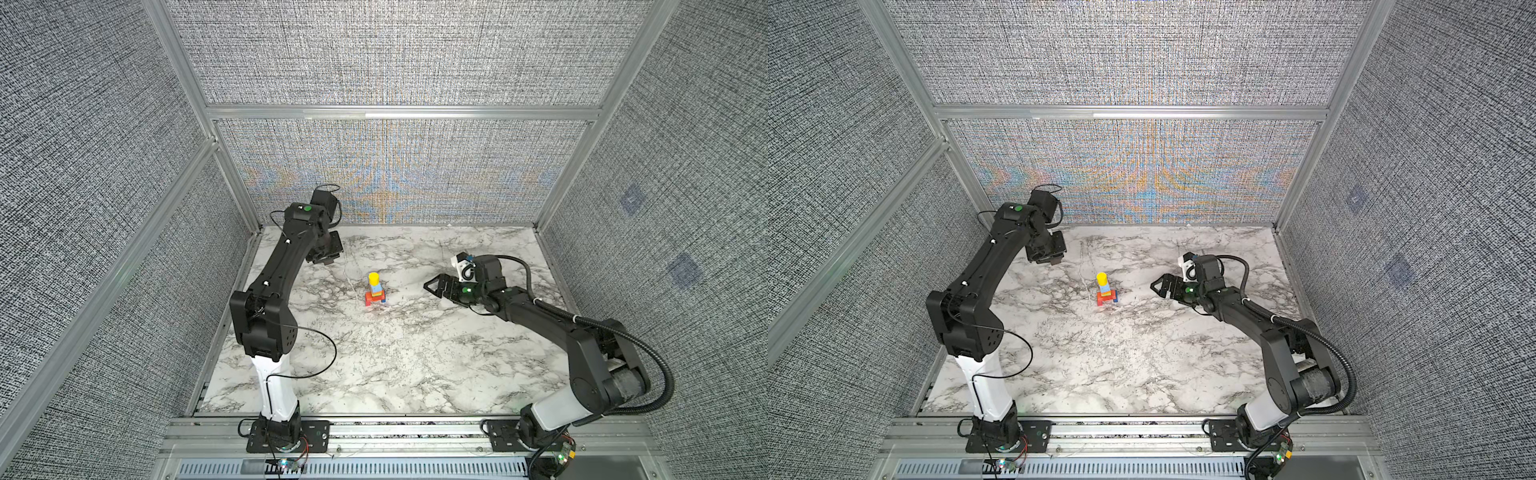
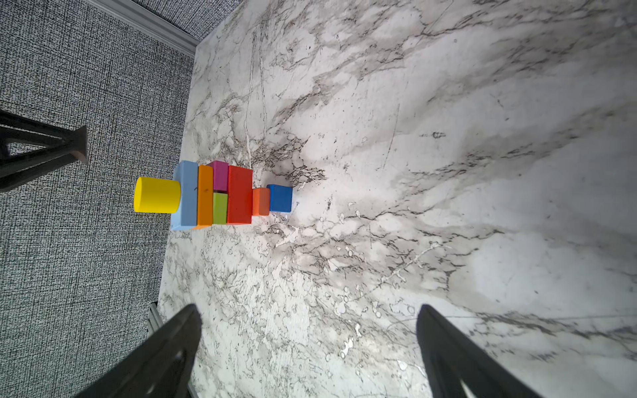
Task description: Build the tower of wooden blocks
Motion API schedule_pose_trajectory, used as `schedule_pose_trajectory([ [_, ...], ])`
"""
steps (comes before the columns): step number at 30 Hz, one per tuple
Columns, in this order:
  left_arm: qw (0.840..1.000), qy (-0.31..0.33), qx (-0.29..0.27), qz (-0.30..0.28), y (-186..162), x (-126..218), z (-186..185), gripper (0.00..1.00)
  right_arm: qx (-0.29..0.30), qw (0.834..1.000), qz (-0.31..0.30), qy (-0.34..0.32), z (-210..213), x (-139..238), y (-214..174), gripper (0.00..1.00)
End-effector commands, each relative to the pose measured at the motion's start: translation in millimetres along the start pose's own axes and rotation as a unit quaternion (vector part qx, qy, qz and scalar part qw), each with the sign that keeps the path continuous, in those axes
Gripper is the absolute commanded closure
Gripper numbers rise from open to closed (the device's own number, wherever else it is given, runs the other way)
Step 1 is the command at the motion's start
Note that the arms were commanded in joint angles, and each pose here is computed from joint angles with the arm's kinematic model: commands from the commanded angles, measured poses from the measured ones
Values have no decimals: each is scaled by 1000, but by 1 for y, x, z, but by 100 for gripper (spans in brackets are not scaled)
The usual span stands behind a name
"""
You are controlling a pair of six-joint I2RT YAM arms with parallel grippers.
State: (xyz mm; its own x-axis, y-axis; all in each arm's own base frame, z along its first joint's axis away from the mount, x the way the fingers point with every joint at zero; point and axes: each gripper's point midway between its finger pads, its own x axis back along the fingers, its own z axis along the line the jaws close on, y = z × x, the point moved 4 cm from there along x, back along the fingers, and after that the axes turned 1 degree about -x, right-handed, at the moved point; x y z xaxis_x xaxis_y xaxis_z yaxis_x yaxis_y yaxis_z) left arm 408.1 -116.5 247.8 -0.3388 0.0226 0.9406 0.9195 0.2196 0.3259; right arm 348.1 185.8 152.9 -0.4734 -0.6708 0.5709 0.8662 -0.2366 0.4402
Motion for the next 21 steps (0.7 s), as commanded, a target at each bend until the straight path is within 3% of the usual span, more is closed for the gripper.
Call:
schedule_pose_trajectory([
  [1,999,11,-32,-1,-11,15,-10,73,5,1000,-1,-6,-2,0,1,1],
  [10,995,-19,-94,-18,-32,35,-59,73,8,999,-5,-32,-1,6,8,1],
  [21,989,-28,-143,2,-57,18,-89,73,34,999,-11,-38,16,19,20,1],
])
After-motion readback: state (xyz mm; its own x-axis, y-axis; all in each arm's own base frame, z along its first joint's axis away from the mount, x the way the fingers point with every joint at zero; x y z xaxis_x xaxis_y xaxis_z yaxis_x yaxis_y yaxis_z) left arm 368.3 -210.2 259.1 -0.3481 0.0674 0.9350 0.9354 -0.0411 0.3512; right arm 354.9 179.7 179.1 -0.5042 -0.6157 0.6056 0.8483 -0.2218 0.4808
